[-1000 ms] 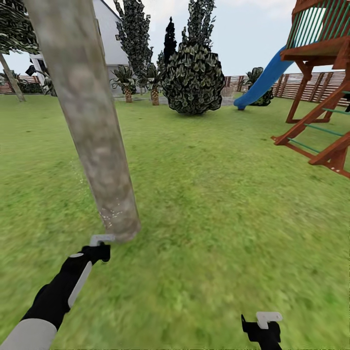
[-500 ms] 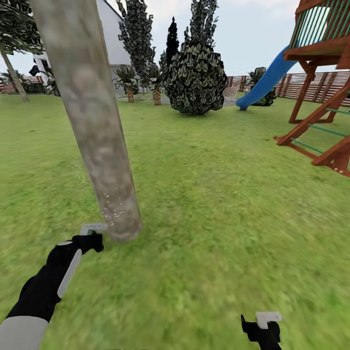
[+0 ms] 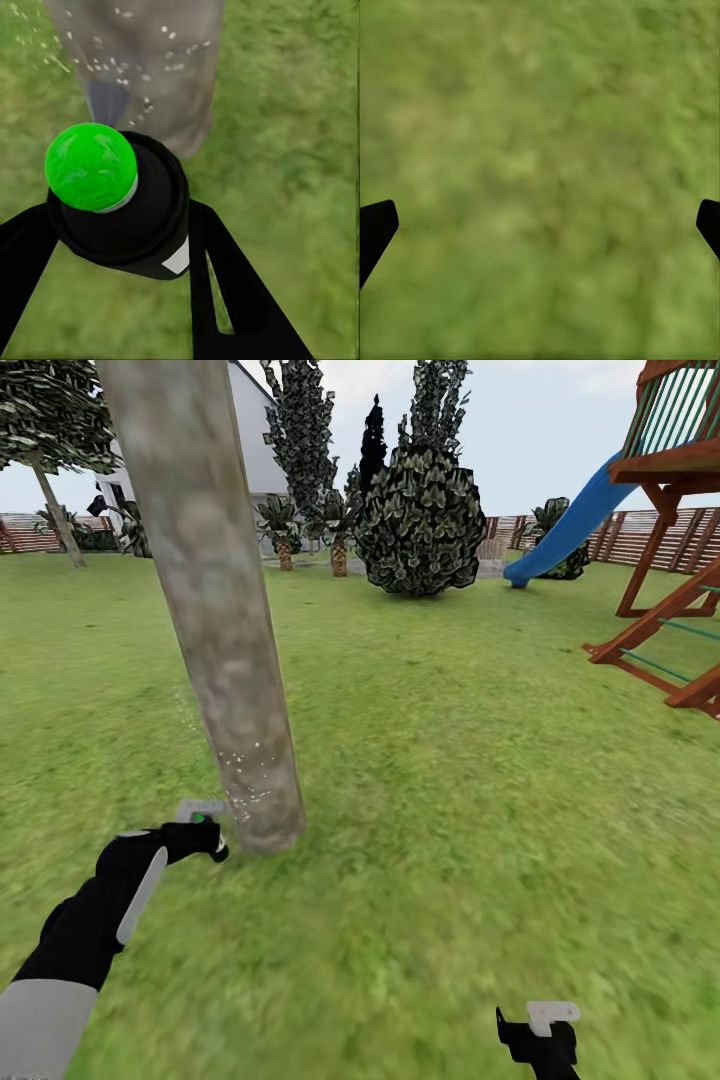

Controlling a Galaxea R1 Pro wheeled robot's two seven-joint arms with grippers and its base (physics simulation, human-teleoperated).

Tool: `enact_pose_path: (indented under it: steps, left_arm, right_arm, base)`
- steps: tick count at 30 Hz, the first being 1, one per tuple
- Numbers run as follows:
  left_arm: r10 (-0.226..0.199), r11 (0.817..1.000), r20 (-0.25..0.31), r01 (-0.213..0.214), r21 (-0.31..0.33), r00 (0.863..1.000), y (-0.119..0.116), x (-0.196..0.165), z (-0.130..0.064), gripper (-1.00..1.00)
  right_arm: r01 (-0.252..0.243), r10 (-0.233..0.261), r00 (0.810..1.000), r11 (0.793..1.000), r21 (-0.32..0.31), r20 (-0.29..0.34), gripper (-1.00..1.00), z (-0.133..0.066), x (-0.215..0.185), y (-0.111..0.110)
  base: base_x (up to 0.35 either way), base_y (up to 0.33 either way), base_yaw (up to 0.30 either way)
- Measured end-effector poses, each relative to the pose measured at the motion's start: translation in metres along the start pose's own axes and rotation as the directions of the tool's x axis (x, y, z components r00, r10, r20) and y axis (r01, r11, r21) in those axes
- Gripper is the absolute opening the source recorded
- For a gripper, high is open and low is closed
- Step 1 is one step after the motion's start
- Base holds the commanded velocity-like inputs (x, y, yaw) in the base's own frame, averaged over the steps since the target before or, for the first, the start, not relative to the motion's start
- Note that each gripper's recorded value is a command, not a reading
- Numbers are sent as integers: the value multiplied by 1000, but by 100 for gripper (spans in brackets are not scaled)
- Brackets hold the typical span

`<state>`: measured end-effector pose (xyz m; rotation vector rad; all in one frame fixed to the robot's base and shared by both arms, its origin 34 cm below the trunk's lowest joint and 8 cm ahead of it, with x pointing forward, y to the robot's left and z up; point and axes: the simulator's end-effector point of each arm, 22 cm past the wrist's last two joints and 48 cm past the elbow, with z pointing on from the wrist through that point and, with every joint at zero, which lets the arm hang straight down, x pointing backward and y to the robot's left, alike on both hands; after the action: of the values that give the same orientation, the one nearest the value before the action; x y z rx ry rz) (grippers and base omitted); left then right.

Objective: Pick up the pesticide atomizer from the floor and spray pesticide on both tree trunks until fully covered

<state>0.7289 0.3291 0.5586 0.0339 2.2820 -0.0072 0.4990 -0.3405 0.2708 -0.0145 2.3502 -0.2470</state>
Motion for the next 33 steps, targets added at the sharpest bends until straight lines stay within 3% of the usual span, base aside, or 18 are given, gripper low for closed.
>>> enact_pose_path:
  steps: [4,6,9,13,33]
  left_arm:
    - [-5,999,25,4,36,1000,-21,-24,-16,-100]
    - [2,1000,7,-2,20,1000,-14,-25,-21,-100]
    - [-23,999,5,23,-43,1000,22,-25,-26,-100]
    - [-21,999,1,21,-27,1000,14,-23,-25,-100]
    - [-23,999,-3,23,-49,1000,22,-21,-24,-100]
  right_arm:
    - [0,0,1000,1000,0,0,100,0,0,0]
    - [0,0,1000,1000,0,-1,100,0,0,0]
    - [0,0,1000,1000,-1,-1,100,0,0,0]
    - [0,0,1000,1000,-1,0,100,0,0,0]
    - [0,0,1000,1000,1,2,100,0,-1,0]
  base:
    - [0,0,0]
    - [0,0,0]
    - [0,-43,0]
    - [0,-238,0]
    - [0,-272,0]
